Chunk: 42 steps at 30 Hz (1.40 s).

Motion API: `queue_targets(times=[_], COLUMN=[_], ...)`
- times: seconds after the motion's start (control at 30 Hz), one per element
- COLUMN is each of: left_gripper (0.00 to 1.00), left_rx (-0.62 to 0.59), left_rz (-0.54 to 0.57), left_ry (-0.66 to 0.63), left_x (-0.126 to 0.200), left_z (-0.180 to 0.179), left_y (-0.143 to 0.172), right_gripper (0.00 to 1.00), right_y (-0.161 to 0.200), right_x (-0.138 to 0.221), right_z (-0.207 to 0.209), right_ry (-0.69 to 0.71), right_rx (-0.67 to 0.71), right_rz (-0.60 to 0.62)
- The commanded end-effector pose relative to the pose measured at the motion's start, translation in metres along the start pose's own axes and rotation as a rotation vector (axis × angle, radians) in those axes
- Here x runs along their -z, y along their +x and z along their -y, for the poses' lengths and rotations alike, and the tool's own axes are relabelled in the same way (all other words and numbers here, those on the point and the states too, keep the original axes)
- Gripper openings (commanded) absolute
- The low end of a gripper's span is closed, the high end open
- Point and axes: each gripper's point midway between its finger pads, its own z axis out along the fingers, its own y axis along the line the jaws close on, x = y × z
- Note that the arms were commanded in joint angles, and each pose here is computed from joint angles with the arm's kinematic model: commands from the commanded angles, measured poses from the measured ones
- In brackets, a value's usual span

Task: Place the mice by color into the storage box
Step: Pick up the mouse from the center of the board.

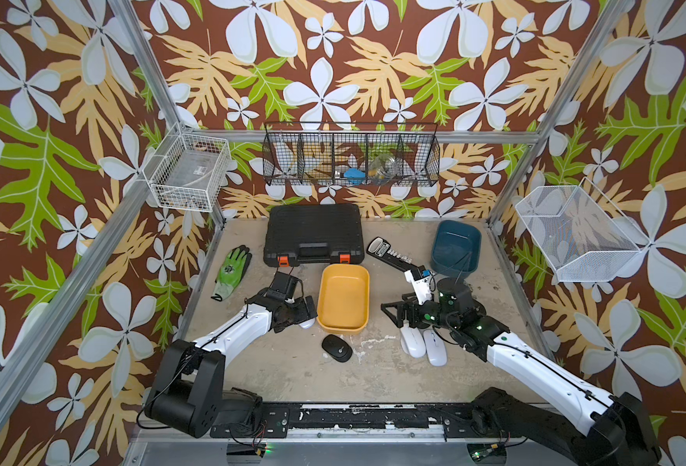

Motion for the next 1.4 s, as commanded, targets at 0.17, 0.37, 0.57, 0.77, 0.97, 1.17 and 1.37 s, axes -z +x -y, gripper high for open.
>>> queue_targets(times=[0.17,0.37,0.57,0.77,0.97,1.17,1.37], left_gripper=[1.0,1.0,0.97,0.86,0.8,0.81,0.89], left_rx=[0.047,0.033,0.002,-0.035,-0.066,-0.109,-0.138], left_rz=[0.002,-0.01,-0.057,-0.117,-0.158,-0.178,-0.181], left_ry=[-0.021,-0.077,-0.147,-0.21,-0.261,-0.319,-0.335], left_x=[-0.016,-0.026,-0.04,-0.049,-0.048,-0.045,-0.042], left_z=[-0.003,-0.011,-0.026,-0.042,-0.057,-0.073,-0.075], left_y=[-0.005,-0.007,0.002,0.017,0.03,0.039,0.043], right_gripper=[1.0,1.0,1.0,1.0,1.0,1.0,1.0], right_y=[0.014,0.021,0.028,0.03,0.034,0.037,0.037], right_x=[-0.002,-0.003,-0.003,-0.005,-0.008,-0.013,-0.014], right_z=[0.008,0.012,0.016,0.017,0.019,0.018,0.019], right_ry=[0.022,0.031,0.043,0.042,0.042,0.027,0.027], right_rx=[0.005,0.011,0.019,0.025,0.037,0.038,0.043], right_rz=[-0.011,-0.018,-0.027,-0.028,-0.041,-0.052,-0.053])
